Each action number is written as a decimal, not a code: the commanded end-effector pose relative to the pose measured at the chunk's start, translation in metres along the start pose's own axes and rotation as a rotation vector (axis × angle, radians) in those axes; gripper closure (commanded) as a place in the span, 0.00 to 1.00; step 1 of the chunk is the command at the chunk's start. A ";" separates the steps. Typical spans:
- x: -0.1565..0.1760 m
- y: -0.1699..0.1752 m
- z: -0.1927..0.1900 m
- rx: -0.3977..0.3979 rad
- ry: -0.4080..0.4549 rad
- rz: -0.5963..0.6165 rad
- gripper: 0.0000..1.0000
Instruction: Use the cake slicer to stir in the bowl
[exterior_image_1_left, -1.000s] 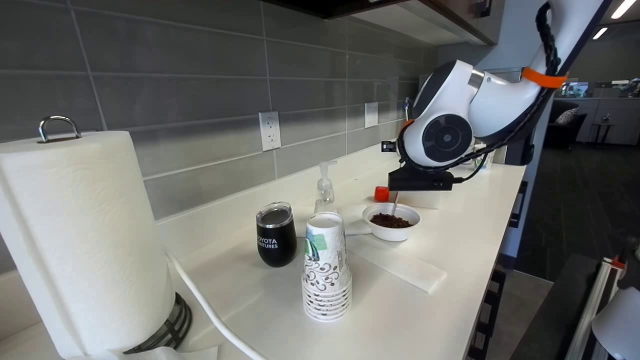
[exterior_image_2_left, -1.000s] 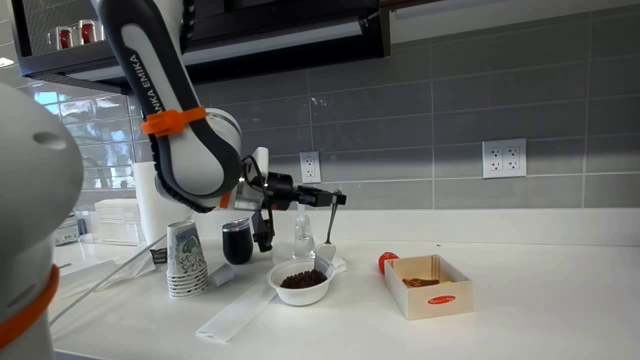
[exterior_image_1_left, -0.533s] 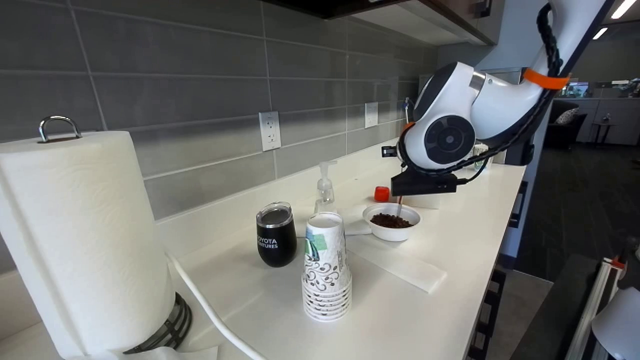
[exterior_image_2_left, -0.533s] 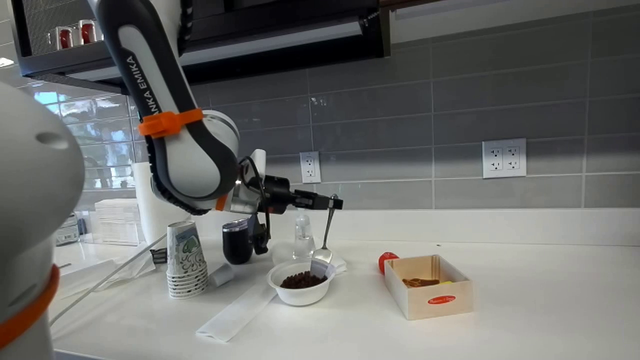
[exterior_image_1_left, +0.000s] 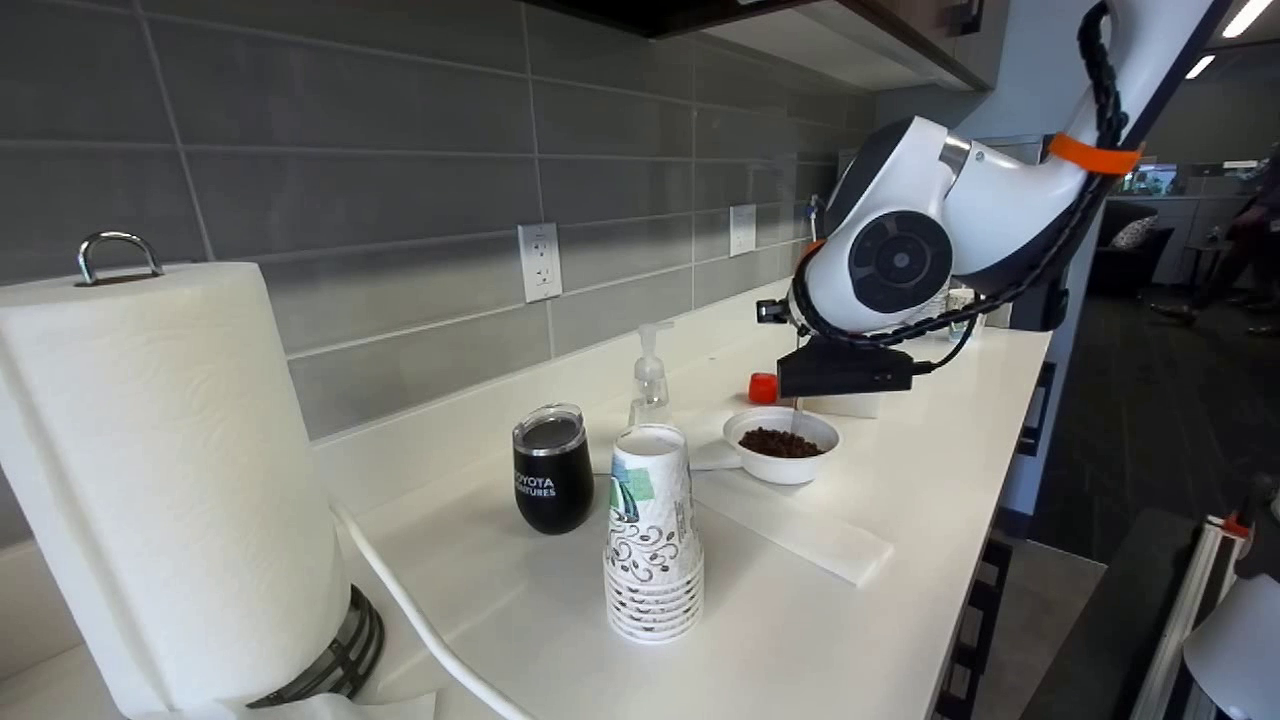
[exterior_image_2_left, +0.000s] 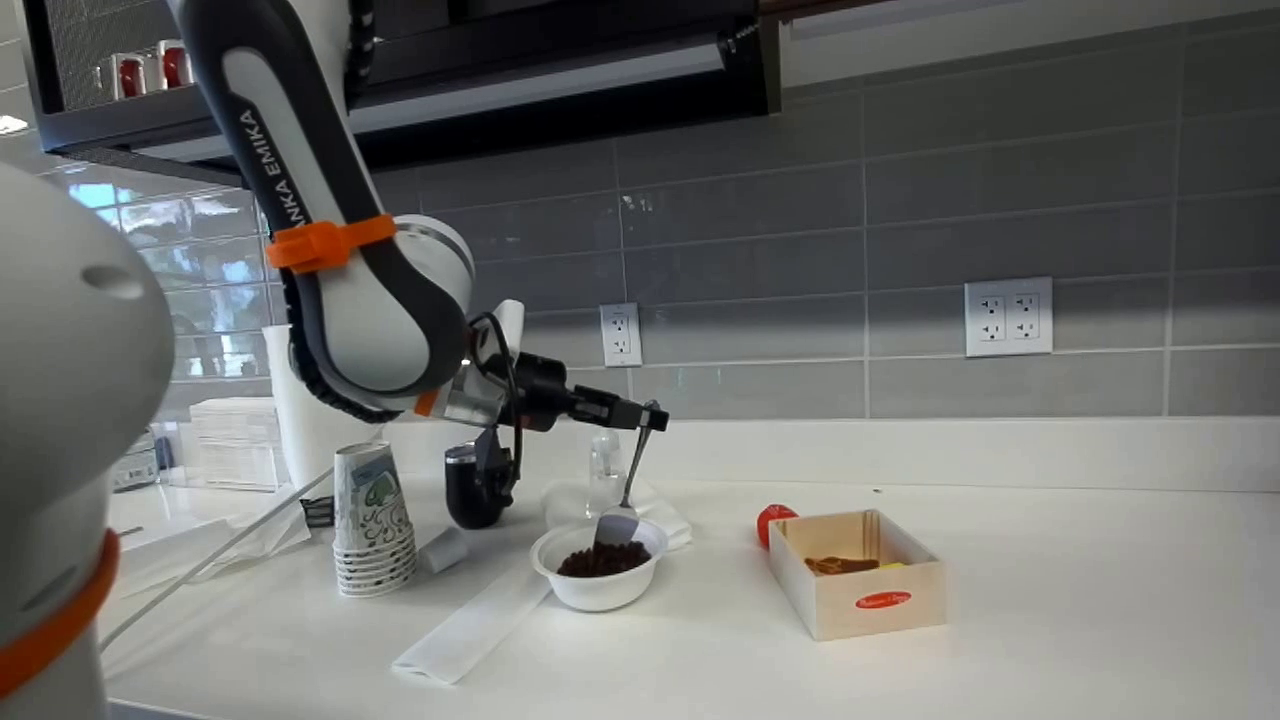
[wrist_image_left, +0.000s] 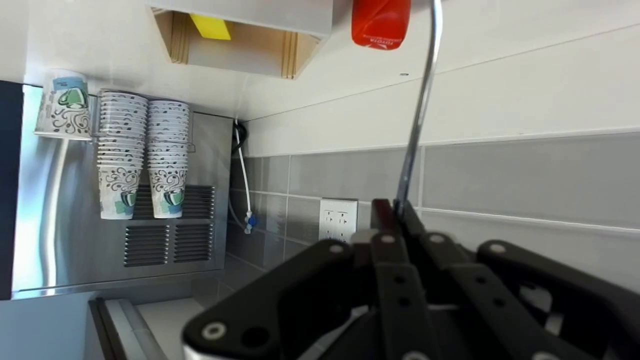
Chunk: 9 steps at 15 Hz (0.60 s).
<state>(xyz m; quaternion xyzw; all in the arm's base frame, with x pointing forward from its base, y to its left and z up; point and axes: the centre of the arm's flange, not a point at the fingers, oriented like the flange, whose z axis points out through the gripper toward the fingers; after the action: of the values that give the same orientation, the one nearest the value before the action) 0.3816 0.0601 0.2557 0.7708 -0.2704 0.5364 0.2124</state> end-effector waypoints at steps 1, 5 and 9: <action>-0.001 -0.001 -0.008 0.018 0.004 0.051 0.99; -0.004 -0.004 -0.005 0.024 0.041 0.075 0.99; -0.006 -0.001 0.004 0.014 0.116 0.068 0.99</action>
<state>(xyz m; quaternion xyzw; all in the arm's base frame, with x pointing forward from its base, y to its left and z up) 0.3823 0.0643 0.2565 0.7547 -0.2798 0.5575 0.2032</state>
